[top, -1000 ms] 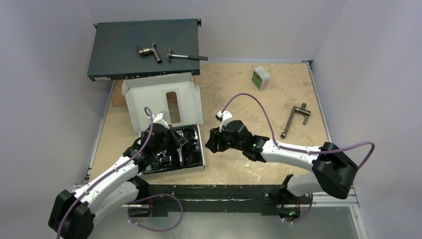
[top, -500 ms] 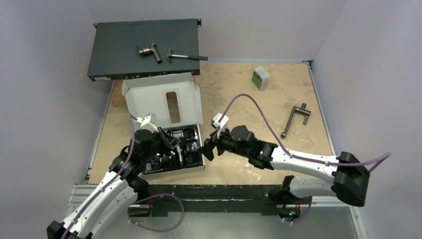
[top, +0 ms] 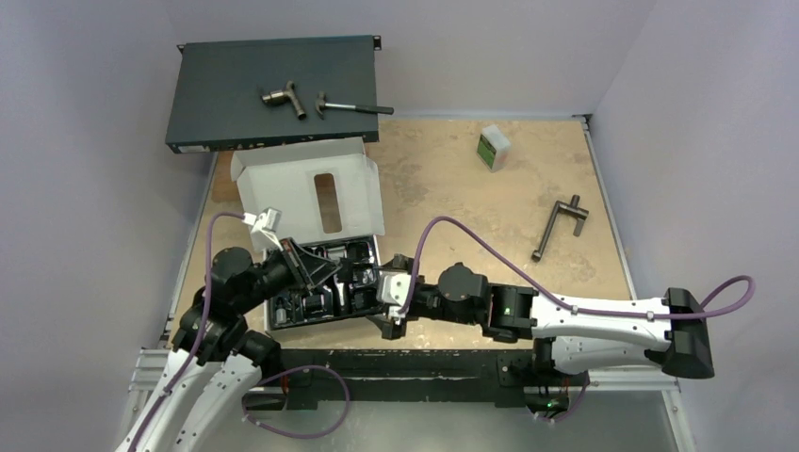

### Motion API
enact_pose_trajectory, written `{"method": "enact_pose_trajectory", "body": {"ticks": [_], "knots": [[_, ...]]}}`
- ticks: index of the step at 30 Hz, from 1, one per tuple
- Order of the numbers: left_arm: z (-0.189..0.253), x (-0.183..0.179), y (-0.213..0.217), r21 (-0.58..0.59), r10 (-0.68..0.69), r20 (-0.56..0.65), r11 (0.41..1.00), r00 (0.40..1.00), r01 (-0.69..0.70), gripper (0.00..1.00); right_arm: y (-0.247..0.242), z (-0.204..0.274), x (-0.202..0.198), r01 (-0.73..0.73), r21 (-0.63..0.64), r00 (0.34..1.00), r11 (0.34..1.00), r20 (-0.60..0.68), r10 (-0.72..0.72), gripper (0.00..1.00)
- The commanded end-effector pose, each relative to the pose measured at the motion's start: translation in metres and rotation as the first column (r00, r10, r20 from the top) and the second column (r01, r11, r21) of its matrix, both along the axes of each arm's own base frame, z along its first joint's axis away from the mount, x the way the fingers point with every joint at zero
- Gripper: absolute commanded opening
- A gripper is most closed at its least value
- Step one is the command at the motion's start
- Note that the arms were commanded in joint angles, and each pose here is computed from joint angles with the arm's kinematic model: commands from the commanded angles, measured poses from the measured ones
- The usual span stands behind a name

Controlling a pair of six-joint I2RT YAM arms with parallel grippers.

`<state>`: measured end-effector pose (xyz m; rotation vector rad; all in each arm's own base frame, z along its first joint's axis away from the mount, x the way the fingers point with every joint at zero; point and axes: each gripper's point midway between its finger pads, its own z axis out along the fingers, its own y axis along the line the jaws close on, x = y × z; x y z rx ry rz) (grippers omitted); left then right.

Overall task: Sort the hair-cutting tools
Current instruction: Adjust the haircut tool.

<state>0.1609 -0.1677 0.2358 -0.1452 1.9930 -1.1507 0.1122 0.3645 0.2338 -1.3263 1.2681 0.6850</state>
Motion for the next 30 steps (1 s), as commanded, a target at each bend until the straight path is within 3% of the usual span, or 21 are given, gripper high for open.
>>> {"method": "enact_pose_trajectory", "body": {"ticks": [1,8,21,30], "knots": [[0.020,-0.016,-0.009,-0.008,-0.114,0.033,0.993,0.993,0.114,0.00,-0.001,0.030,0.000,0.000,-0.012,0.988,1.000,0.158,0.002,0.89],[0.032,-0.020,-0.014,0.001,-0.168,0.067,0.986,0.983,0.169,0.00,0.013,0.034,0.010,0.044,-0.012,0.983,0.999,0.181,-0.041,0.89],[0.027,-0.021,-0.010,0.020,-0.163,0.112,0.987,0.980,0.162,0.00,0.041,0.049,0.010,0.034,0.084,0.994,0.996,0.104,-0.043,0.90],[0.024,-0.021,-0.011,0.013,-0.163,0.111,0.987,0.980,0.162,0.00,0.048,0.049,0.022,0.060,0.064,0.991,0.996,0.117,-0.067,0.84]]}}
